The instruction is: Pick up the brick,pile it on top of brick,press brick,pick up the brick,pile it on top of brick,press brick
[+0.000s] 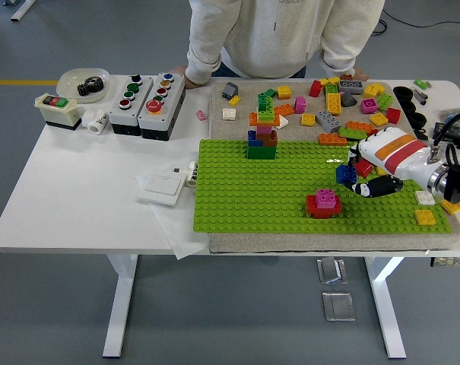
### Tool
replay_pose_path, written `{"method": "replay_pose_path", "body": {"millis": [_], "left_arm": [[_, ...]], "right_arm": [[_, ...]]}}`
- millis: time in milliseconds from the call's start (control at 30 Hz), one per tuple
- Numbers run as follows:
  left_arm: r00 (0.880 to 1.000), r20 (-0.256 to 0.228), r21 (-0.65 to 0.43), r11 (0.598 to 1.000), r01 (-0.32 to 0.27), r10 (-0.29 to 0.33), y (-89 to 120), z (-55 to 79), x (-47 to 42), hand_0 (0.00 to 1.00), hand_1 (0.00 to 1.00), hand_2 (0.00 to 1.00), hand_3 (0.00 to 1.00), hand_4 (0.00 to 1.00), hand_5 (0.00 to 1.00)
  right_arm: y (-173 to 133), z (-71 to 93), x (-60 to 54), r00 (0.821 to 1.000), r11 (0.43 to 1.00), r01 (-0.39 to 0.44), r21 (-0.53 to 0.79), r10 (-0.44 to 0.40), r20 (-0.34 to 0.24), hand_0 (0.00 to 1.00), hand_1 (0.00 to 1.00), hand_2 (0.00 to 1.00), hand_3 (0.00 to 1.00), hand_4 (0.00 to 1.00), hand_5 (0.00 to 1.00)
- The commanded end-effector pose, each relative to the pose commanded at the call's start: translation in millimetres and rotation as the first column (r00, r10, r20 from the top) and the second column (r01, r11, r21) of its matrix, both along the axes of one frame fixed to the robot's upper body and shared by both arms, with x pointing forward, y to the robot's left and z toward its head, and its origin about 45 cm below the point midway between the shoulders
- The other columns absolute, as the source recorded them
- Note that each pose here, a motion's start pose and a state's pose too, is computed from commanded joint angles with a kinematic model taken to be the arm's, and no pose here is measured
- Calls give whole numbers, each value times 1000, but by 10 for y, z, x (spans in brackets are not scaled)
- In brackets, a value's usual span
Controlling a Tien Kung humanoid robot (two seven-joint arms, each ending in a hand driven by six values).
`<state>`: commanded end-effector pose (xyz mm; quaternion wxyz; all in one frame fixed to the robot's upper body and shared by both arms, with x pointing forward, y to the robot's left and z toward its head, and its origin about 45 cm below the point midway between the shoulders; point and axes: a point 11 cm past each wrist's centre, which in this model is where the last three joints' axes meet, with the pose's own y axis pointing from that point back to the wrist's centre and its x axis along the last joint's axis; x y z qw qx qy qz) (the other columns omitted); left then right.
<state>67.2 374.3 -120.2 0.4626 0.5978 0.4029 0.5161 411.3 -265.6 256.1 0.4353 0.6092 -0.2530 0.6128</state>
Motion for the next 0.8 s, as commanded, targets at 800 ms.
{"method": "replay_pose_path", "body": {"millis": [800], "left_arm": [[1000,-6,4,1000,1,-1,37,8,-11,778,715,663,563,591,609]], "right_arm": [[323,-38,-86,991,983,-134,-128,132,-22,605,553,568,507,709,500]]}}
